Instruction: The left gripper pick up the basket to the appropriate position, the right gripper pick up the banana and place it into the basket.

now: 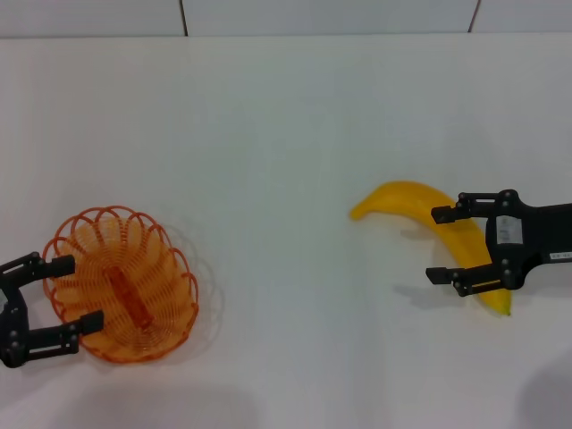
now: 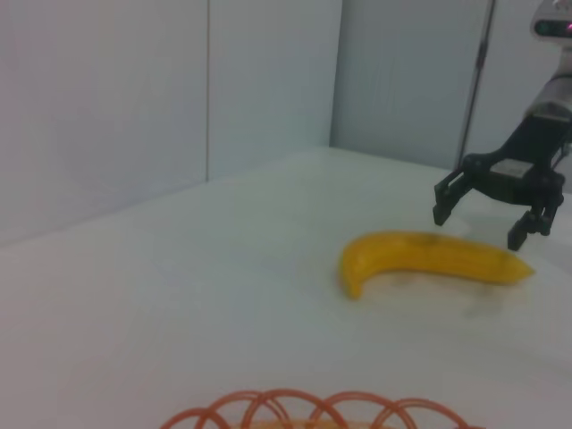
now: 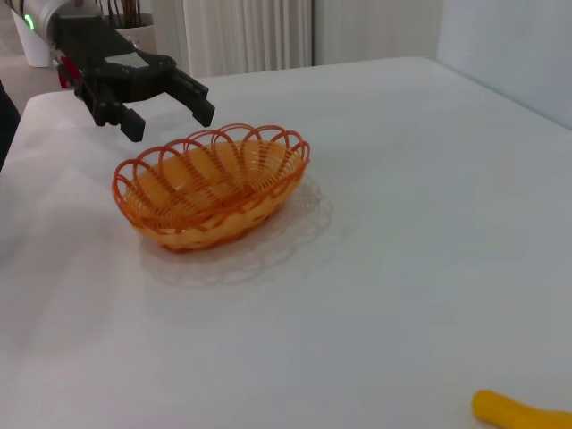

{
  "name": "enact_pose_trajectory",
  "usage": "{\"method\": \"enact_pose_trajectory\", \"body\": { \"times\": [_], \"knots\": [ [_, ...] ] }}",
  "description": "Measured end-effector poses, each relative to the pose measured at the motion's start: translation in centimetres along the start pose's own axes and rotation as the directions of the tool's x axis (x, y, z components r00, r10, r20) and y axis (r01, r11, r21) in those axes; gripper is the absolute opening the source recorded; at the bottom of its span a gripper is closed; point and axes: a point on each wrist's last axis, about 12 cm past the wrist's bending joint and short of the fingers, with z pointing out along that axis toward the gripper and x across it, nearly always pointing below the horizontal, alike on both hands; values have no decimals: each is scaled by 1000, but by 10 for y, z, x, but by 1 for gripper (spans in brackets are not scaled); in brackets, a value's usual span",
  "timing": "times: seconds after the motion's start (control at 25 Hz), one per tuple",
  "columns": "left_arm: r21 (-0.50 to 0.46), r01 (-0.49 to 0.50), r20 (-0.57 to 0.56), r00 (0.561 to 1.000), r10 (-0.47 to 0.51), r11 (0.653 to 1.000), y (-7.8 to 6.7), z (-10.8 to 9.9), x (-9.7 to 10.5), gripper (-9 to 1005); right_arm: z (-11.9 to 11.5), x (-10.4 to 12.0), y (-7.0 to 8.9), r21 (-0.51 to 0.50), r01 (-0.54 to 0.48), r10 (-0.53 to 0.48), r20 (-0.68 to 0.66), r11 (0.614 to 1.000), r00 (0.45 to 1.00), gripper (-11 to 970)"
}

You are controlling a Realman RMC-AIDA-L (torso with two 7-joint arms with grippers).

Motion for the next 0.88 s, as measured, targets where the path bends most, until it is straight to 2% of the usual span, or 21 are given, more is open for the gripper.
{"method": "enact_pose_trajectory", "body": {
  "times": [0.16,0.24,0.28,0.32,0.44,0.48,0.52,0.6,0.64,0.76,0.88],
  "knots": [
    [-29,-15,66,998,17,999,2,-2,-6,890,0,0,0,0,-1,1,0,1000,1000,862],
    [-82,-20,162,986,33,996,7,-6,-17,890,0,0,0,0,-2,2,0,1000,1000,861],
    [-132,18,259,966,17,991,16,-10,-32,890,0,-1,0,-1,-3,3,0,1000,1000,861],
    [-132,18,259,966,17,991,16,-10,-32,890,0,-1,0,-1,-3,3,0,1000,1000,860],
    [-136,136,336,938,-84,981,37,-15,-61,890,1,-2,-2,-2,0,0,2,1000,1000,859],
    [-106,244,299,932,-204,964,56,-16,-85,890,1,-3,-2,-3,2,-2,2,1000,1000,858],
    [-106,244,299,932,-204,964,56,-16,-85,890,2,-4,-2,-4,3,-3,3,1000,1000,858],
    [-100,320,215,931,-294,942,73,-14,-106,890,2,-5,-3,-4,6,-6,3,1000,1000,857],
    [-114,356,134,931,-341,928,84,-11,-119,890,2,-5,-3,-5,7,-7,4,1000,1000,856],
    [-172,361,-69,924,-377,917,105,-4,-146,890,3,-8,-5,-7,13,-13,5,1000,1000,855],
    [-210,265,-284,904,-318,941,116,9,-169,890,3,-9,-5,-11,15,-15,8,1000,1000,853]
  ]
}}
